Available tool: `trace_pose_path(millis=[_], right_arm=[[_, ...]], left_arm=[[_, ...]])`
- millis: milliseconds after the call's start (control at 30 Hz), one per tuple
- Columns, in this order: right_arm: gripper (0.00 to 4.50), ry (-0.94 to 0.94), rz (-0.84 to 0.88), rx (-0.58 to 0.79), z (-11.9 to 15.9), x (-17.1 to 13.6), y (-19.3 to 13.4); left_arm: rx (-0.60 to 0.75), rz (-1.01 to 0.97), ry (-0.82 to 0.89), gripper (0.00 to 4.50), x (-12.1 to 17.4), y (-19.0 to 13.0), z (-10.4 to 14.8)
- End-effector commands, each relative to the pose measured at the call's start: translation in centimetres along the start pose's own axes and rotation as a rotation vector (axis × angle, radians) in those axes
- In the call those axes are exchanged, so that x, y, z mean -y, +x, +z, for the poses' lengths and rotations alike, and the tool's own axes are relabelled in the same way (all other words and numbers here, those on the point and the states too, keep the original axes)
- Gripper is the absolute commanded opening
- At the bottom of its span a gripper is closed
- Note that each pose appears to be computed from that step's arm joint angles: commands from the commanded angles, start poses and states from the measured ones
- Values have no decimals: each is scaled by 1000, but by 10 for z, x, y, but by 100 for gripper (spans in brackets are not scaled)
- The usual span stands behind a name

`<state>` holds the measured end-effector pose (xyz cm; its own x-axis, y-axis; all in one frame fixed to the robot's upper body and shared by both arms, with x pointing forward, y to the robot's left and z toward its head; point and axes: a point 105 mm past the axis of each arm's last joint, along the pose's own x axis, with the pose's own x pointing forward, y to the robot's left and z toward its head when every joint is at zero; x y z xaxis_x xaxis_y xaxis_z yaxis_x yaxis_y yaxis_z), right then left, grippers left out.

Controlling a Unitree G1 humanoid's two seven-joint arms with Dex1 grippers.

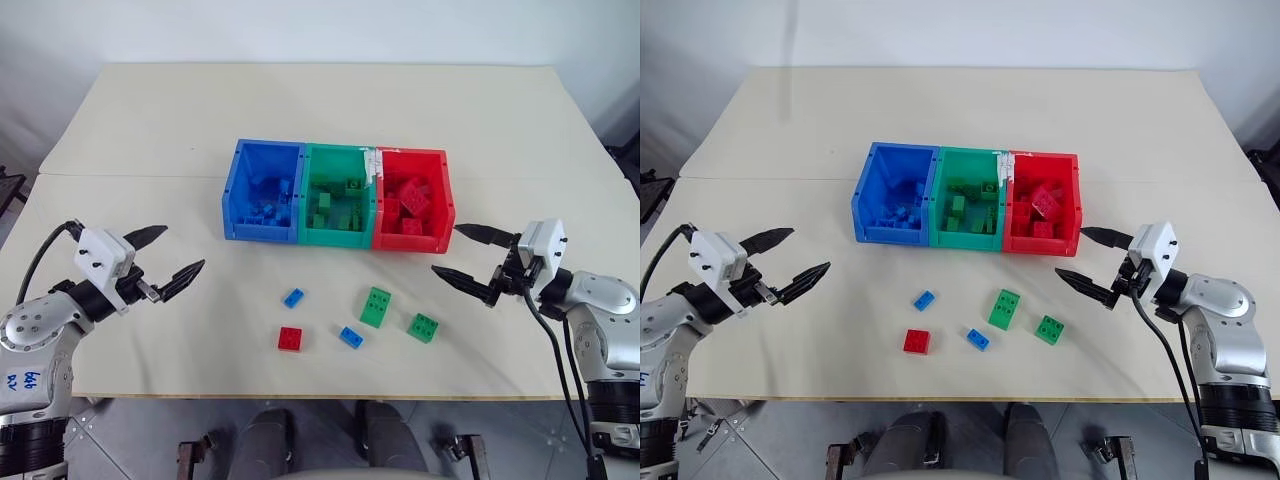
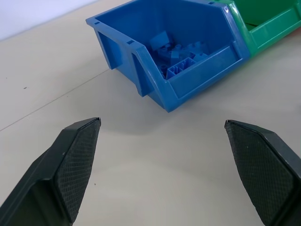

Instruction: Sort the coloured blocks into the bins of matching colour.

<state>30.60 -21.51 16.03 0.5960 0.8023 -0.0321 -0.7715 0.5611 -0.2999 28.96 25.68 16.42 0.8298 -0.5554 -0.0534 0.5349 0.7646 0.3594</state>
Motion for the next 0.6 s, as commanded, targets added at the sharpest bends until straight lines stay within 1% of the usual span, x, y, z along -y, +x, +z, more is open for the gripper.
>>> trace_pose_path(millis=[33, 67, 167, 233, 300, 433, 533, 600], right_arm=[[450, -53, 9, 44, 17, 1, 1], [450, -53, 10, 45, 17, 0, 1], [450, -62, -8, 43, 18, 2, -3], [450, -71, -43, 30, 19, 5, -13], [450, -76, -85, 2, 18, 6, -30], [450, -74, -163, -97, 9, 0, -70], [450, -74, -201, -202, 0, -8, -103], [450, -69, -231, -283, -11, -11, -126]], left_arm=[[24, -3, 36, 447, -2, 2, 10], [44, -10, 12, 447, 0, 3, 13], [62, -108, 8, 447, 17, 12, 19], [87, -198, -15, 447, 36, 21, 25], [100, -318, -17, 447, 62, 31, 29], [148, -527, -71, 447, 112, 46, 35], [174, -646, -129, 447, 139, 51, 40], [165, -740, -88, 447, 156, 52, 37]])
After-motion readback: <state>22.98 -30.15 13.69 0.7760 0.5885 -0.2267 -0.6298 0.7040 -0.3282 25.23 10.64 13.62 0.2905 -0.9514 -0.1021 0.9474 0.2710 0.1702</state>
